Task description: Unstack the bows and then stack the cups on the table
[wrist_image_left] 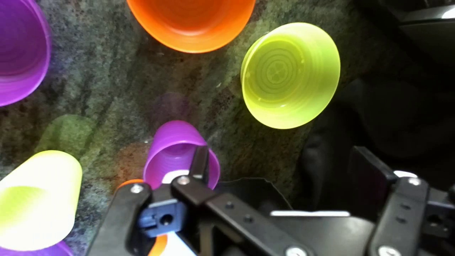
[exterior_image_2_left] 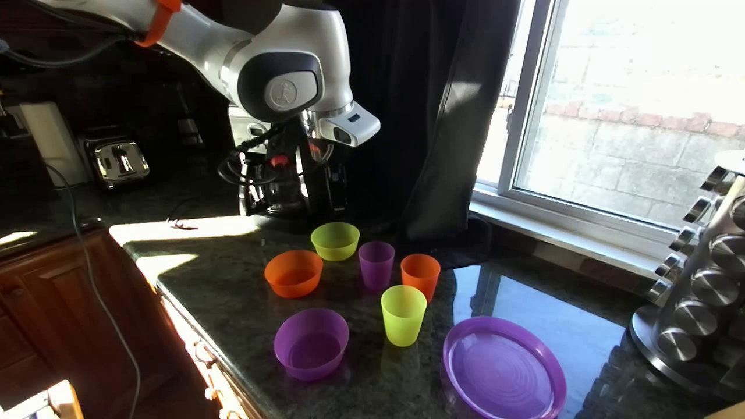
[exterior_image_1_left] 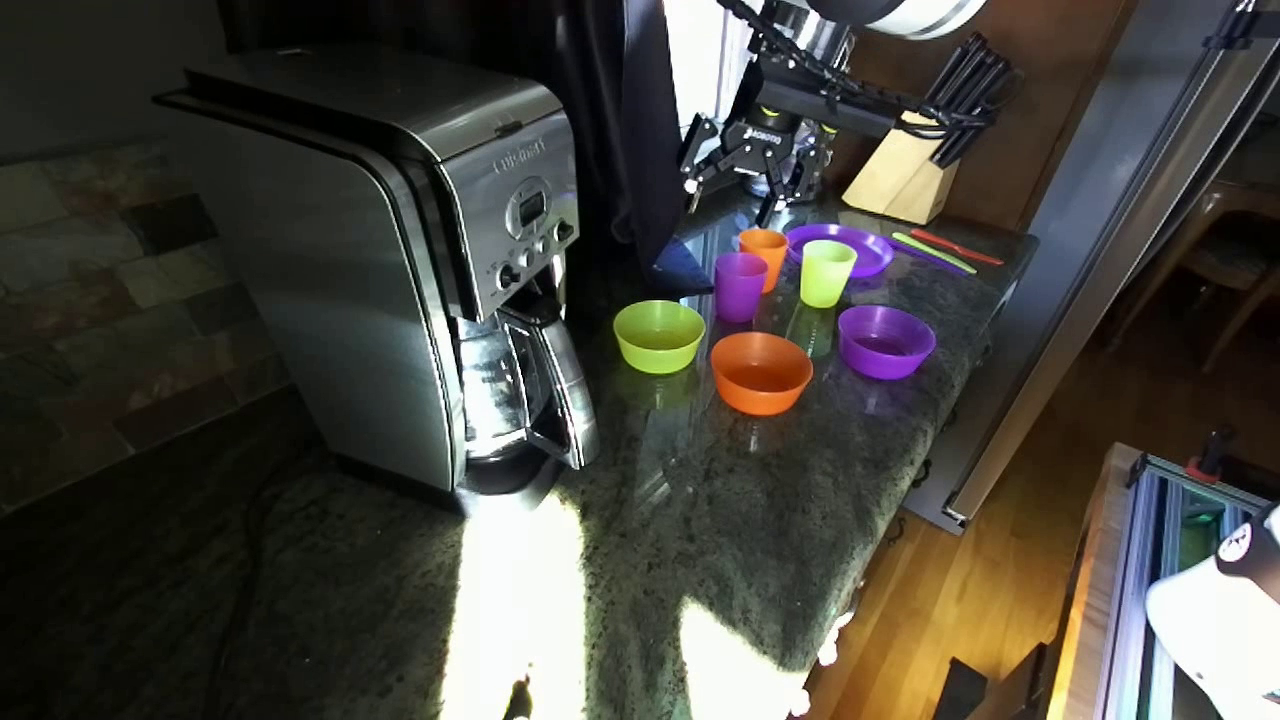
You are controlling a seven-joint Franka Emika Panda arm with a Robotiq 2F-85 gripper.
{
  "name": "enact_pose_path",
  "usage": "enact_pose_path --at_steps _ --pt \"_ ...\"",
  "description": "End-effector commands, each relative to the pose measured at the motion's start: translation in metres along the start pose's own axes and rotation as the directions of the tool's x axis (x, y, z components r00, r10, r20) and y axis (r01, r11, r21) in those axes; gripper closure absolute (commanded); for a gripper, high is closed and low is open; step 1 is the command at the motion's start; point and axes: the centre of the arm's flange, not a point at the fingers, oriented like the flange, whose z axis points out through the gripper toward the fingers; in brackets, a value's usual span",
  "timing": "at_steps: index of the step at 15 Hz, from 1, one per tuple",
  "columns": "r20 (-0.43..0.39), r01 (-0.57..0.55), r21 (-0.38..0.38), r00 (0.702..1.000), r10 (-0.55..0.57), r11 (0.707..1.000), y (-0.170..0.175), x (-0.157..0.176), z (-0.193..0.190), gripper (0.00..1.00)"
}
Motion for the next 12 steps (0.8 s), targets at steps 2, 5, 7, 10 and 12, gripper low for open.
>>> enact_pose_path --at_steps 2,5,7,10,12 --pt "-0.026 -0.143 -0.037 0.989 0.142 0.989 0.040 -0.005 -0.021 0.00" --pt "-0.051 -0.232 -0.056 0.972 0.230 0.971 0.062 0.005 -0.018 0.00" --pt "-0.050 -0.263 -0.060 0.964 0.260 0.963 0.076 0.010 -0.012 0.00" --pt "-0.062 -0.273 -0.098 0.961 0.268 0.957 0.092 0.017 0.000 0.00" --pt "-0.061 -0.281 -0.118 0.959 0.276 0.952 0.099 0.021 0.008 0.00"
